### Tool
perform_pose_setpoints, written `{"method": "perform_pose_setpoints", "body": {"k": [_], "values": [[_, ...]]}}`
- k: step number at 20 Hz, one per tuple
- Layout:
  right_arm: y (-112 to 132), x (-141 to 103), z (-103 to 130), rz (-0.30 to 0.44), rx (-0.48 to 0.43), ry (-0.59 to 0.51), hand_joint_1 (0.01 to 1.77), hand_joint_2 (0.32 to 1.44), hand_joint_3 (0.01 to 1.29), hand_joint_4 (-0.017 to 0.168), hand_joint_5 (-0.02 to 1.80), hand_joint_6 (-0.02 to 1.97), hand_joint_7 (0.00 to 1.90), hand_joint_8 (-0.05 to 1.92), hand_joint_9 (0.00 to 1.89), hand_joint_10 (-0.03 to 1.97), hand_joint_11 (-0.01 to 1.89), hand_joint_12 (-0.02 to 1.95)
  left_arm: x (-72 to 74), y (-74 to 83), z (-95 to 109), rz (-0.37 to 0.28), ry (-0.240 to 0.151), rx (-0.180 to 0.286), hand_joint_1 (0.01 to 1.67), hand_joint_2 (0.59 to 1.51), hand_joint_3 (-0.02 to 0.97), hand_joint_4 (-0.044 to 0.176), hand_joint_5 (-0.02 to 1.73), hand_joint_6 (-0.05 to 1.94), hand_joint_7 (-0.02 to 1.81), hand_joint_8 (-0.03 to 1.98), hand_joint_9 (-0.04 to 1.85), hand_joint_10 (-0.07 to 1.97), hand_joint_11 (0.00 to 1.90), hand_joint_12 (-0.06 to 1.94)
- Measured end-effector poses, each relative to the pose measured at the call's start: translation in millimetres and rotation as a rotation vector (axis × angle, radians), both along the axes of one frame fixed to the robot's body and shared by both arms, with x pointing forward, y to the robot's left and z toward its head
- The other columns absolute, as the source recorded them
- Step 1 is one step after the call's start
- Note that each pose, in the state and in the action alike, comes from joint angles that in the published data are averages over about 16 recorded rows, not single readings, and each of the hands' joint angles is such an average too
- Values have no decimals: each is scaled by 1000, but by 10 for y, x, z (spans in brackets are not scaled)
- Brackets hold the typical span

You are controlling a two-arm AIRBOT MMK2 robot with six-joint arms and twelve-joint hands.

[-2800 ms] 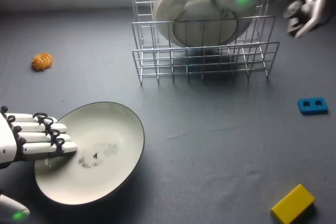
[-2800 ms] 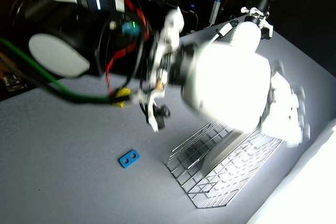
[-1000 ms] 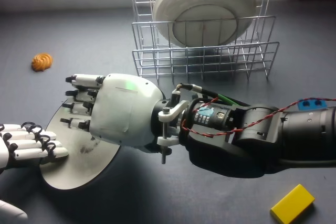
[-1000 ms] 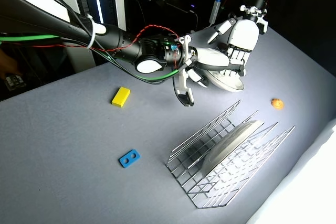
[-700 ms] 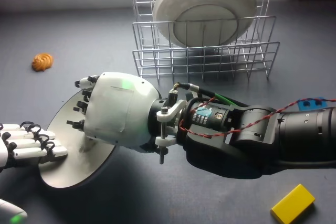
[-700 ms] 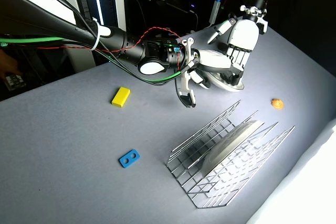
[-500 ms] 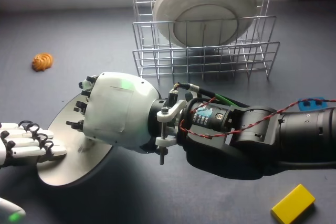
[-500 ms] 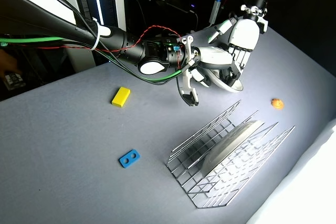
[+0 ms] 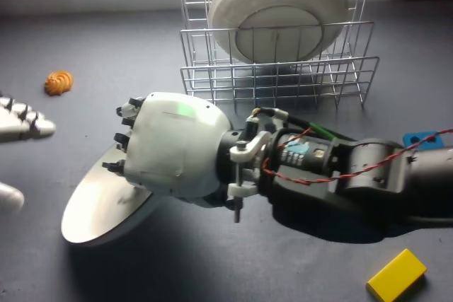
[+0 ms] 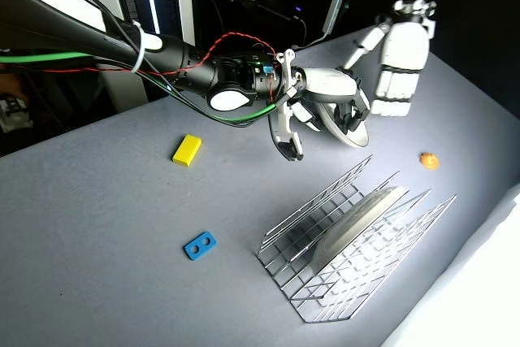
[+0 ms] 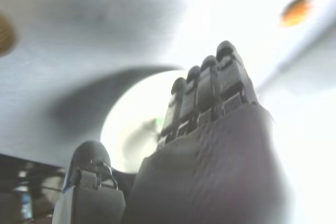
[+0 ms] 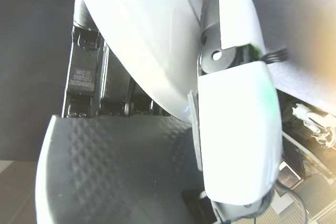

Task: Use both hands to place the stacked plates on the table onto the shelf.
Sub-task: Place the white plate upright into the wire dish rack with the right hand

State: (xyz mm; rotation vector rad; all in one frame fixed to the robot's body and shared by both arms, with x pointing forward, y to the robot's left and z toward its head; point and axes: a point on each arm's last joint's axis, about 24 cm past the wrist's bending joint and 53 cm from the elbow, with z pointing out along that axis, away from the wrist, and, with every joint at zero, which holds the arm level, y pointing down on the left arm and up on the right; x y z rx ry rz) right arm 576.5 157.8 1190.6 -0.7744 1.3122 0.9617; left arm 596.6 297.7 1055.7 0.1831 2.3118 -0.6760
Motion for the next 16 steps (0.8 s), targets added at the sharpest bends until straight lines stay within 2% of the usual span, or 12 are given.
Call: {"method": "perform_pose_setpoints", "body": {"k": [4,7,12,16], "values": [[-177,-48,164,-6,1,11,1207,977,9,18,944,735,1094,711,1252,77,721,1229,195,20,294,25,-76,-33,23,1149,20,1,22,11,14,-11,17,-59,16,9],[-324,-88,320,-15,7,33,1207,978,9,20,973,808,1109,718,1251,73,723,1228,280,4,480,21,-124,-54,23,1149,20,2,22,9,14,-11,17,-59,16,8],[-571,-145,613,-38,37,88,1208,979,9,23,1013,886,1121,735,1247,67,722,1227,338,-14,705,-9,-185,-63,22,1149,20,3,23,9,13,-11,15,-59,16,8],[-726,-158,846,-59,78,145,1209,979,9,23,1031,915,1127,735,1248,60,728,1219,327,-53,818,-49,-218,-63,22,1149,20,3,22,9,14,-12,16,-59,16,8]]}}
